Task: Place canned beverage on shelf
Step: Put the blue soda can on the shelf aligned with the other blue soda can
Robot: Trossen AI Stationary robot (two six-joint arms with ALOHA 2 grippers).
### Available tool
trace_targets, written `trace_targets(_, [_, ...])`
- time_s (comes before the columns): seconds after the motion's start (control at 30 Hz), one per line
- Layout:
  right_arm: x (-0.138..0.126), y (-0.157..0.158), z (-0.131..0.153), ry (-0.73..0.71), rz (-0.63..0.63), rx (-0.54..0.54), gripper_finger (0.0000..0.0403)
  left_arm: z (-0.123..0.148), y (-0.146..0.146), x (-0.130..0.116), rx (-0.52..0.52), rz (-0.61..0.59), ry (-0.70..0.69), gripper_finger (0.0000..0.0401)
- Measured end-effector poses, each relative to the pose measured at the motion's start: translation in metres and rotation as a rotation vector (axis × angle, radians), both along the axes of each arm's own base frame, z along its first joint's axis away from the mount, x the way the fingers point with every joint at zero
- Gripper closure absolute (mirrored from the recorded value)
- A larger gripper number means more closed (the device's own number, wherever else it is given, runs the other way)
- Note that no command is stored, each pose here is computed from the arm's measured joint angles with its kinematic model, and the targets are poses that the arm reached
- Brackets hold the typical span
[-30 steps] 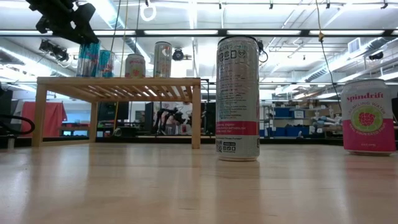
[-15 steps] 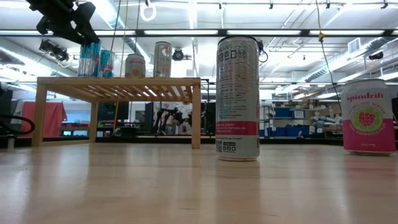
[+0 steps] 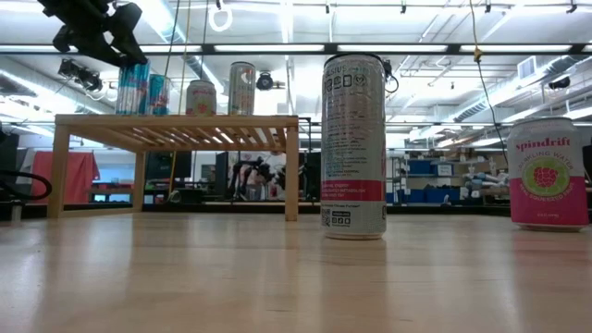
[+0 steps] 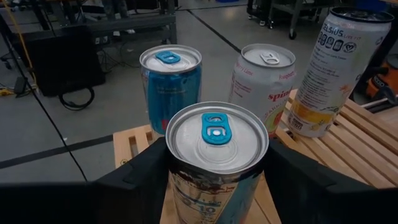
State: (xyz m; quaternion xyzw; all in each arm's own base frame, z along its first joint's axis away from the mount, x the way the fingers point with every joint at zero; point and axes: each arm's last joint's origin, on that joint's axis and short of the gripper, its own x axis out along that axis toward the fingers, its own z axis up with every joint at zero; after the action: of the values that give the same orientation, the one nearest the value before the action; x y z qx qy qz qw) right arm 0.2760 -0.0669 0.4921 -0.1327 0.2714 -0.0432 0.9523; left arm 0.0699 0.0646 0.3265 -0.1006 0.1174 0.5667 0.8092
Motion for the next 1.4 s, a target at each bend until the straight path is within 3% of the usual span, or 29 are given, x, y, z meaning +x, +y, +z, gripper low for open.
trace_targets(0.97, [0.0, -0.0001, 0.0, -0.002, -0.008, 0.013, 0.0119, -0.0008, 0.0022, 0.0036, -0.012, 0.003, 0.001, 0.0119])
trace_targets(1.4, [0.0, 0.0, 0.0, -0.002, -0.008, 0.013, 0.0119, 0.0087, 0.0015, 0.0025, 0.023, -0.002, -0.03, 0.0117])
